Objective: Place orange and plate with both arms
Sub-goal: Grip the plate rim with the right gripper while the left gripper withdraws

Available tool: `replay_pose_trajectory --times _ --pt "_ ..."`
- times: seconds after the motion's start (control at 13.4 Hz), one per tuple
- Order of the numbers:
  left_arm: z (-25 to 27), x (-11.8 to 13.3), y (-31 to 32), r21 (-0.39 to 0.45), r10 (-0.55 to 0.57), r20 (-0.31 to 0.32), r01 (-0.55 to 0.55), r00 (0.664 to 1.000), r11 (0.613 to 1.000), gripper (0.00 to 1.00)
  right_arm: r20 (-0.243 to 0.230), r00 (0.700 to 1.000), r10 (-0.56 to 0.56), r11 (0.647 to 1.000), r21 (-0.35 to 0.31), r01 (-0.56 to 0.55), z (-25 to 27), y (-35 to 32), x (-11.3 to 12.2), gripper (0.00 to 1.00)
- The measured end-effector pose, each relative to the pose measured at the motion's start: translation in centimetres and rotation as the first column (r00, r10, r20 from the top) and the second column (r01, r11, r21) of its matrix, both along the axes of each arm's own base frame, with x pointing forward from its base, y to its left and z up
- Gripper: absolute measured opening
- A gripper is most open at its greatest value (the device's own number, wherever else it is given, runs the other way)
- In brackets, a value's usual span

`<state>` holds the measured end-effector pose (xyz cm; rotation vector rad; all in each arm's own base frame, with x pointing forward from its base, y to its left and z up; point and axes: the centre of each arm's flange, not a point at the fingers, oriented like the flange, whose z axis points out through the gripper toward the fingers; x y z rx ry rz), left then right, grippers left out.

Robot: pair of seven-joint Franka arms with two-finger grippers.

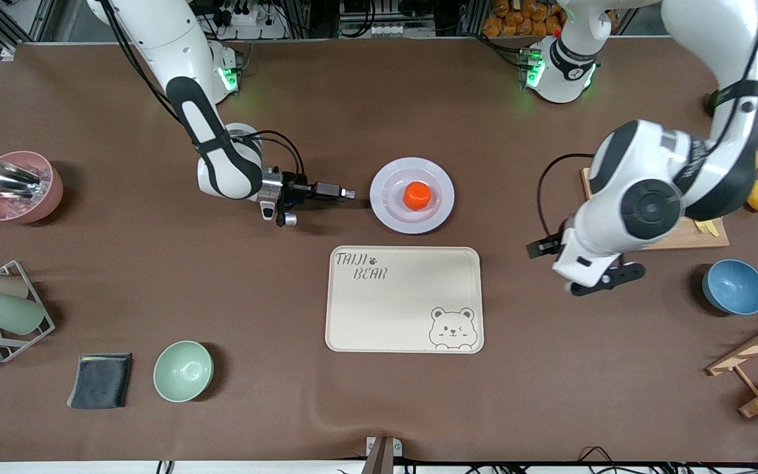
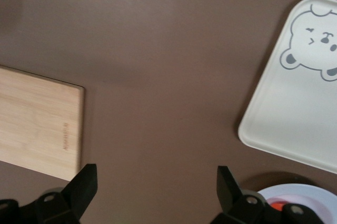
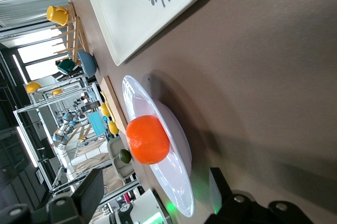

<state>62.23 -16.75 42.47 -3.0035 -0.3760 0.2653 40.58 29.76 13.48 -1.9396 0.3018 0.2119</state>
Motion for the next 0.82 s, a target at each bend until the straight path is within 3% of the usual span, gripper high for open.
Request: replay_pose_trajectory --times 0.15,0.45,0.67,0.82 --pt "1.7 0.1 2.0 -0.004 -0.026 0.015 0.026 1.000 1.000 1.00 0.028 1.000 -0.007 1.000 0.004 0.007 -0.9 0.9 -0.4 0.85" --pt "3.7 -0.5 3.8 0.000 -0.104 0.001 0.104 0.995 0.995 1.00 0.034 0.999 -0.008 1.000 -0.002 0.008 -2.2 2.4 -1.1 0.85" --pt "7.6 -1.1 8.1 -0.023 -0.164 0.030 0.165 0.986 0.986 1.00 0.042 0.999 -0.019 1.000 -0.020 0.020 -2.0 3.7 -1.4 0.85" --pt "10.9 -2.6 10.5 -0.034 -0.218 0.056 0.220 0.974 0.975 1.00 0.049 0.998 -0.031 0.999 -0.023 0.033 -1.7 5.1 -1.7 0.79"
